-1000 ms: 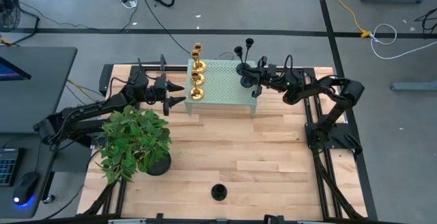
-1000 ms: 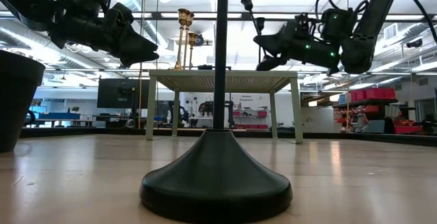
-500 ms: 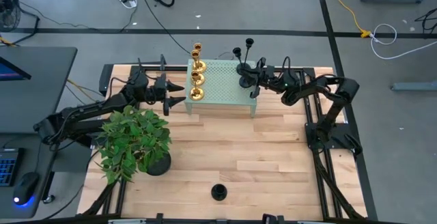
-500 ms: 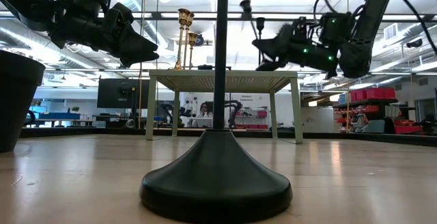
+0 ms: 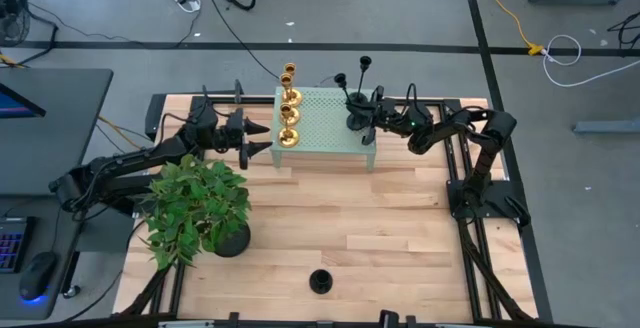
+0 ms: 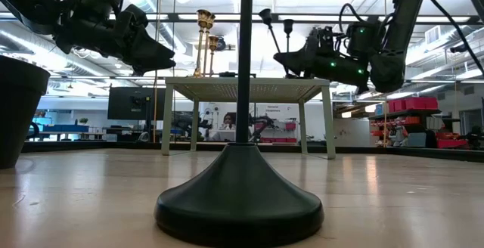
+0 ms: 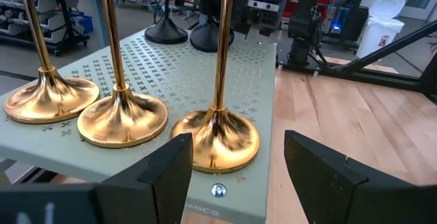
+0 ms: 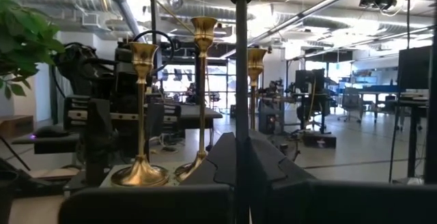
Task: Pick & Place candle stick holders
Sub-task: Put the top black candle holder on the shelf, then put the black candle holder on the shelf
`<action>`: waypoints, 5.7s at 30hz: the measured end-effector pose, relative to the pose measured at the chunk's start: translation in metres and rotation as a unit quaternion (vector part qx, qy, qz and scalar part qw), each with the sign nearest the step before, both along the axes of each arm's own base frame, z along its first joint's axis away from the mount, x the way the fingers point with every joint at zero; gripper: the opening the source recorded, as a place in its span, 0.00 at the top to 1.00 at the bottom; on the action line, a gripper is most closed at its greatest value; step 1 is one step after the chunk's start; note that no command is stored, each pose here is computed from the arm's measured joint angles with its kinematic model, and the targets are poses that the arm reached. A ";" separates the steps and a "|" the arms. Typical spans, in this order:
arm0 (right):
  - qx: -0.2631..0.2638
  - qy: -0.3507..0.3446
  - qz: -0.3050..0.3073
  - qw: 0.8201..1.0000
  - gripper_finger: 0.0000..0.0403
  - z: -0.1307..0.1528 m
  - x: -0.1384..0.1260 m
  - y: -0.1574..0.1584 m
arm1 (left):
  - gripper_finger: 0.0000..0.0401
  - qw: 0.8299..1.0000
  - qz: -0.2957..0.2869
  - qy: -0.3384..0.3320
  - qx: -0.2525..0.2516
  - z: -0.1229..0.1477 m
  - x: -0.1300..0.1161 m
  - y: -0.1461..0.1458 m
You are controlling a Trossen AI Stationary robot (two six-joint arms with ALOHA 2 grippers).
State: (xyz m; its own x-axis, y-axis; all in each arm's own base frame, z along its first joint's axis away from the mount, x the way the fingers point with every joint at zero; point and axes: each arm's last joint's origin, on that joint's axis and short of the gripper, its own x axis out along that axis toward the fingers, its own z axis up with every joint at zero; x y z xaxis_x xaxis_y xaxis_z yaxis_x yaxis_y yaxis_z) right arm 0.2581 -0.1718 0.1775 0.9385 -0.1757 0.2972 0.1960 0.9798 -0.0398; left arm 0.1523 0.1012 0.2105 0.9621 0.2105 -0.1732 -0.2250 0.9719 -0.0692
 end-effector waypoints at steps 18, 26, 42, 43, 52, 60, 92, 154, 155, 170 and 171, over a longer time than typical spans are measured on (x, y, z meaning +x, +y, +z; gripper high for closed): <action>0.006 0.007 0.014 1.000 0.86 -0.002 -0.003 -0.003 | 0.42 1.000 0.010 0.000 -0.001 0.000 0.000 0.001; 0.006 0.006 0.014 1.000 0.82 -0.002 -0.003 -0.003 | 0.42 1.000 0.009 -0.001 -0.001 0.000 0.000 0.000; 0.016 0.002 0.018 1.000 0.79 0.000 -0.004 -0.003 | 0.42 1.000 0.009 -0.001 -0.001 0.000 0.000 0.000; 0.016 0.002 0.018 1.000 0.78 0.000 -0.004 -0.003 | 0.42 1.000 0.009 -0.001 -0.001 0.000 0.000 0.000; 0.010 -0.004 0.032 0.999 0.62 0.006 -0.005 -0.002 | 0.42 1.000 0.009 0.000 -0.001 0.000 0.000 0.000; -0.001 0.003 0.038 0.999 0.56 0.025 -0.017 0.000 | 0.42 1.000 0.009 0.000 -0.001 0.000 0.000 0.000; 0.053 0.081 0.151 0.984 0.56 0.030 -0.079 0.099 | 0.42 1.000 0.009 0.000 0.001 0.000 0.000 0.001; 0.082 0.262 0.325 0.905 0.56 -0.028 0.066 0.362 | 0.42 1.000 0.015 -0.003 -0.009 0.000 0.000 0.001; 0.077 0.259 0.327 0.906 0.56 -0.027 0.067 0.363 | 0.42 1.000 0.015 -0.003 -0.009 0.000 0.000 0.001; 0.054 0.242 0.340 0.907 0.56 -0.019 0.083 0.372 | 0.42 1.000 0.015 -0.003 -0.009 0.000 0.000 0.001; 0.054 0.243 0.342 0.906 0.56 -0.019 0.084 0.373 | 0.42 1.000 0.015 -0.003 -0.009 0.000 0.000 0.001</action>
